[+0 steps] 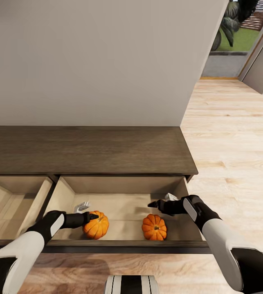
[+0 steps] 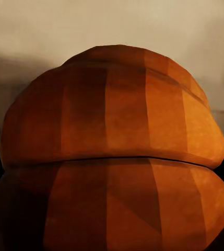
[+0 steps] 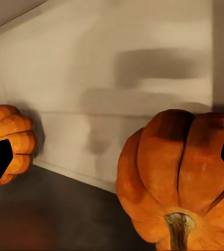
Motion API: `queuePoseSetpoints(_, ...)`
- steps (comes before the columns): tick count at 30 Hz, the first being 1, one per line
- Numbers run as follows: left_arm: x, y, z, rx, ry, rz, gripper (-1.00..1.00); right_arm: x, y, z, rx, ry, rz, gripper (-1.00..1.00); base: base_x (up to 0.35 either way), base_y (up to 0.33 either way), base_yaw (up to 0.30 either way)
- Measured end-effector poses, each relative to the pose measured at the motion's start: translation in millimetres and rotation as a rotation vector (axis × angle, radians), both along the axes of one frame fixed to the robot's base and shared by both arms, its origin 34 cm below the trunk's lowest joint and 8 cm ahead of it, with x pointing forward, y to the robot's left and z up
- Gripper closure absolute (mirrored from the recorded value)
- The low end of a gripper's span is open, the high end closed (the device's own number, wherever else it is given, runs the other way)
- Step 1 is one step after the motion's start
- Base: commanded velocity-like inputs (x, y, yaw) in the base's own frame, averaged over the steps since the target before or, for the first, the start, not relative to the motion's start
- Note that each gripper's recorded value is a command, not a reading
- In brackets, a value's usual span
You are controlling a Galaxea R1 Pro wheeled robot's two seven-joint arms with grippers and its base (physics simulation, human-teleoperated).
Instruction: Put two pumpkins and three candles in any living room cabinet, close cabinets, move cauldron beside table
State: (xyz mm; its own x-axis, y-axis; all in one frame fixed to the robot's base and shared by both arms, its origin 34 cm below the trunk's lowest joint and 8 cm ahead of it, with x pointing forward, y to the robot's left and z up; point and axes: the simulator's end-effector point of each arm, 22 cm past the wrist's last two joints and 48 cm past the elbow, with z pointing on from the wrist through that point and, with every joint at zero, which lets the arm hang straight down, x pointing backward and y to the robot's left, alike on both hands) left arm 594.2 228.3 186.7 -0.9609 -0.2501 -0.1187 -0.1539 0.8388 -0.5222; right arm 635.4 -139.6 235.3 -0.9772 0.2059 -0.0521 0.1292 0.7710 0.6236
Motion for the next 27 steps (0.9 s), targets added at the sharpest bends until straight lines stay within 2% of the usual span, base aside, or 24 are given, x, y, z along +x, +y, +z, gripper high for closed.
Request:
queuePoseSetpoints(2, 2.9, -4.8, 0.4, -0.003, -0.015, -0.002, 1.00, -0.1, 4.7, 2.4, 0.019, -0.003, 0.002, -1.00, 0.000, 0.000, 0.000)
queuePoseSetpoints(8, 13.6, -9.6, 1.3, 0.005, -0.072, -0.004, 1.00, -0.6, 7.1, 3.2, 0.027, -0.003, 0.004, -1.00, 0.000, 0.000, 0.000)
queuePoseSetpoints(14, 13.2, -17.7, 0.6, -0.001, -0.073, -0.013, 1.00, -1.3, 8.4, 3.2, 0.030, -0.003, 0.004, -1.00, 0.000, 0.000, 0.000)
queuePoseSetpoints(15, 13.2, -17.8, 0.6, -0.001, -0.073, -0.013, -1.00, -1.4, 8.4, 3.1, 0.030, -0.002, 0.004, -1.00, 0.000, 0.000, 0.000)
queuePoseSetpoints(27, 13.0, -19.1, 0.5, -0.003, -0.072, -0.012, -1.00, -3.0, 8.4, 2.2, 0.030, 0.001, 0.004, -1.00, 0.000, 0.000, 0.000)
